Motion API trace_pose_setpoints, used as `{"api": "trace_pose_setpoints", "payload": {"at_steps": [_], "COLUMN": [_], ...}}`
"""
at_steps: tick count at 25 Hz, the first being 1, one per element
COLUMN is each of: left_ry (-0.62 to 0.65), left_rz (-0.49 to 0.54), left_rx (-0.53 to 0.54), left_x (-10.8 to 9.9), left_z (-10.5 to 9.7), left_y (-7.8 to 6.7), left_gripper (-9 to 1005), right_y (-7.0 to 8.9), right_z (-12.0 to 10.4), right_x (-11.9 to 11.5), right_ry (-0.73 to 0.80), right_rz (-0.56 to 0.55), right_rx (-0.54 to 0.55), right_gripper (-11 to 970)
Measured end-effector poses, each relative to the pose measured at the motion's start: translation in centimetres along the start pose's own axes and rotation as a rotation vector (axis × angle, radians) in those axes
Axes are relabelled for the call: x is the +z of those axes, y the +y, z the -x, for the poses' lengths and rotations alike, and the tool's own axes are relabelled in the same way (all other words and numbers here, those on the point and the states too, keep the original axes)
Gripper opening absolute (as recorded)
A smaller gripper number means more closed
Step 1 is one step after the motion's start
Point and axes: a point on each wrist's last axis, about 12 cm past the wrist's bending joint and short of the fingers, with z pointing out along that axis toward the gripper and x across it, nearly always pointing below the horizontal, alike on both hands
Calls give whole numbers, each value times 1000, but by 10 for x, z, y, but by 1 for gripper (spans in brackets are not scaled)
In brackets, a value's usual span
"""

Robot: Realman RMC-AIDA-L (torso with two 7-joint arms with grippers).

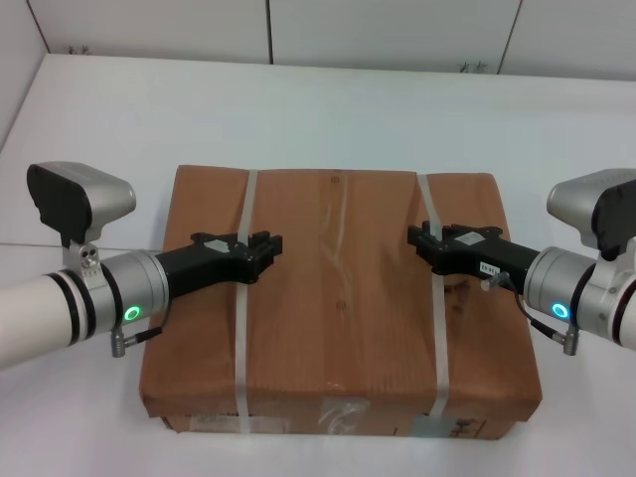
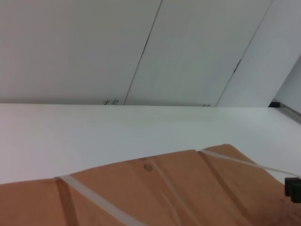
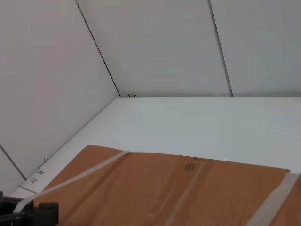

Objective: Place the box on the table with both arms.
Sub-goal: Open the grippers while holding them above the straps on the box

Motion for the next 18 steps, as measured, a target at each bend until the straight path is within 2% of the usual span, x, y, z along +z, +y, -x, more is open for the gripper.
{"api": "trace_pose_setpoints", "payload": {"at_steps": [1,4,9,15,17,18], "left_ry": [1,8,17,35,36,35], "left_rz": [2,14,28,67,77,79], "left_rx": [2,5,25,49,53,55], "left_x": [0,0,-1,-2,-3,-3], "left_z": [0,-2,-3,-5,-4,-3], "left_y": [0,2,3,9,11,12], "left_gripper": [110,113,284,528,739,743], "right_y": [0,-1,-4,-7,-8,-9], "right_z": [0,0,-2,-6,-7,-7], "right_x": [0,0,-3,-7,-8,-8], "right_ry": [0,-4,-26,-38,-39,-38], "right_rz": [0,-5,-27,-50,-54,-55], "right_rx": [0,9,45,76,77,77], "right_gripper": [73,170,316,509,578,593]}}
